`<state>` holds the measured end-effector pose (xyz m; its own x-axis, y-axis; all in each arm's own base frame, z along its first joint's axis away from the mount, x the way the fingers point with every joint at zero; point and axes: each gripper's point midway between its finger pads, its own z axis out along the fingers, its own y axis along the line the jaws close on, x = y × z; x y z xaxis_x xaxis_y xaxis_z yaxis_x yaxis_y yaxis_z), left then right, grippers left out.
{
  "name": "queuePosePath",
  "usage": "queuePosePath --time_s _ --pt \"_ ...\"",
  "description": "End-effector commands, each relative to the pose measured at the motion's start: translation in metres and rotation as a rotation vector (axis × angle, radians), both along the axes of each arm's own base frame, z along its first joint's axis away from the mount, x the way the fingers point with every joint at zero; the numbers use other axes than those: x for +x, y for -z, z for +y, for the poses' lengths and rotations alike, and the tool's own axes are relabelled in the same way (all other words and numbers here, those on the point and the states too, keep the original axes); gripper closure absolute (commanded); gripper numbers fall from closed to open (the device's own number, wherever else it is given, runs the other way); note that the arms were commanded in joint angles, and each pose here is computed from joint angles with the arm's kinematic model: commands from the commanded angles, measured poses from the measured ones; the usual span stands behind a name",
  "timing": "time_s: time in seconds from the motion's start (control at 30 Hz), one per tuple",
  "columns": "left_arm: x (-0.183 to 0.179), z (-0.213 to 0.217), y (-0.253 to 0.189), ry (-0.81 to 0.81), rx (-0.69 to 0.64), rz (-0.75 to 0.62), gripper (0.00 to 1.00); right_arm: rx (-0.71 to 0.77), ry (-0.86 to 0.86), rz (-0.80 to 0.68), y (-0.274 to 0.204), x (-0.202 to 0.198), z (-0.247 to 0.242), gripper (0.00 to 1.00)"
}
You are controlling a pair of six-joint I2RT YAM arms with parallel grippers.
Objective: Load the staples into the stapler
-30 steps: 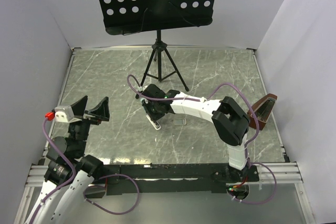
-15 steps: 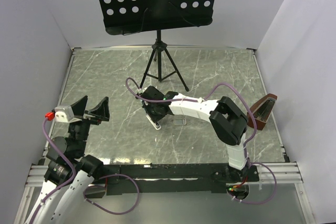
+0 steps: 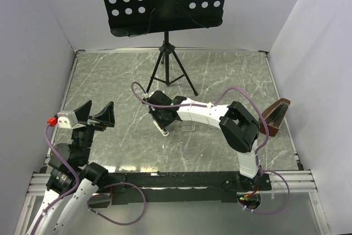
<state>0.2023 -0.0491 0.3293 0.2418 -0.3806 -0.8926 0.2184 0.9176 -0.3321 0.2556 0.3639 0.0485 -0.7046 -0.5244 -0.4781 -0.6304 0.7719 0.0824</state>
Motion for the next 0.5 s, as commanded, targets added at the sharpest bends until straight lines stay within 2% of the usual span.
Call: queuePosePath --time_s 0.0,0.47 --pt "-0.0034 0.0001 -0.0080 0.006 0.002 -0.029 0.00 -0.038 -0.004 0.017 0.0097 -0.0046 -0.0037 0.73" --pt "-0.0036 -0.0004 -0.0085 0.009 0.002 -0.031 0.00 -0.030 0.009 0.016 0.0043 -0.0035 -0.0022 0.67"
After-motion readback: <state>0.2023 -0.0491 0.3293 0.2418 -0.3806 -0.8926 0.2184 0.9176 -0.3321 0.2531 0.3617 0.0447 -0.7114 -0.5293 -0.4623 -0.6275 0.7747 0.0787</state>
